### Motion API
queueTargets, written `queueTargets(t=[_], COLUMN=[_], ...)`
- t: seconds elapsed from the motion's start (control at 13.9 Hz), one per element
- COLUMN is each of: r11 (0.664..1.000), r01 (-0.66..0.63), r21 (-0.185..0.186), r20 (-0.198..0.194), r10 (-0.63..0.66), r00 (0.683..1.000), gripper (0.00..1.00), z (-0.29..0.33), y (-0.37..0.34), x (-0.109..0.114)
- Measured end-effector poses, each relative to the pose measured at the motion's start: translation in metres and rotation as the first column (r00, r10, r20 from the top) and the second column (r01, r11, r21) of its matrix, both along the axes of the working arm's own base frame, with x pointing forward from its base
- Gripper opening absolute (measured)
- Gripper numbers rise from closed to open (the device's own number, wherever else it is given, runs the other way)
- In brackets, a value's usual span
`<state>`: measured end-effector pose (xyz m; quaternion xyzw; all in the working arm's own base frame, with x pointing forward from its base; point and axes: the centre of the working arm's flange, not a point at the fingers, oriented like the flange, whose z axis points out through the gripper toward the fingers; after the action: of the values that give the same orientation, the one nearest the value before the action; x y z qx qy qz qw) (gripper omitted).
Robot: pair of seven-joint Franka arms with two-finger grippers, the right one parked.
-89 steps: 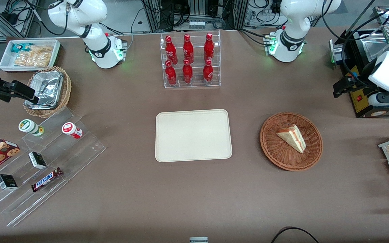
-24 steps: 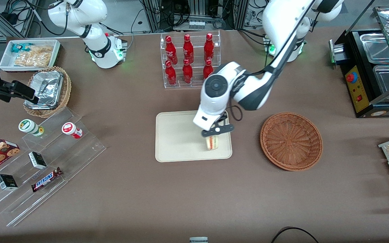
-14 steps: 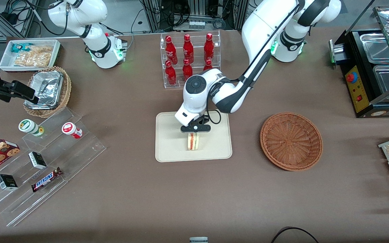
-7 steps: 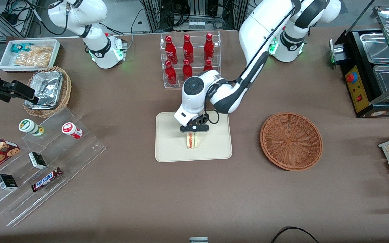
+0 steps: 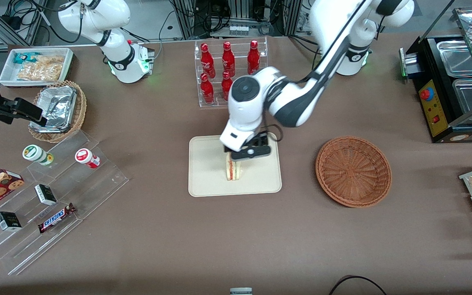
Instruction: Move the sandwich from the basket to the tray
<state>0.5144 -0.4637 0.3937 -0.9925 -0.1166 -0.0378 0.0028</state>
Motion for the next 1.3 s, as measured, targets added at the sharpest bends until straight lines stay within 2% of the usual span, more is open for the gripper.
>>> queueTargets(t=[0.29,0.36,0.5,0.65,0.79,1.08,1.3], r11=[0.986,0.977,0.976,0.988,0.995,0.999,1.0], r01=[-0.153,-0.197,-0.2,-0.146,-0.099,-0.035,0.013], r21=[0.071,0.078,0.086,0.047,0.019,-0.007,-0.02], r20=[-0.012,-0.028,-0.087,-0.174,-0.23,-0.265,-0.275], r10=[0.154,0.2,0.208,0.152,0.101,0.031,-0.018], r00=[0.988,0.979,0.974,0.973,0.968,0.964,0.961], gripper=[1.0,1.0,1.0,1.0,1.0,1.0,1.0], z=[0.09,0.104,0.126,0.147,0.168,0.2,0.203], y=[0.096,0.124,0.179,0.238,0.3,0.389,0.416], x=[0.017,0.02,0.024,0.028,0.028,0.015,0.006])
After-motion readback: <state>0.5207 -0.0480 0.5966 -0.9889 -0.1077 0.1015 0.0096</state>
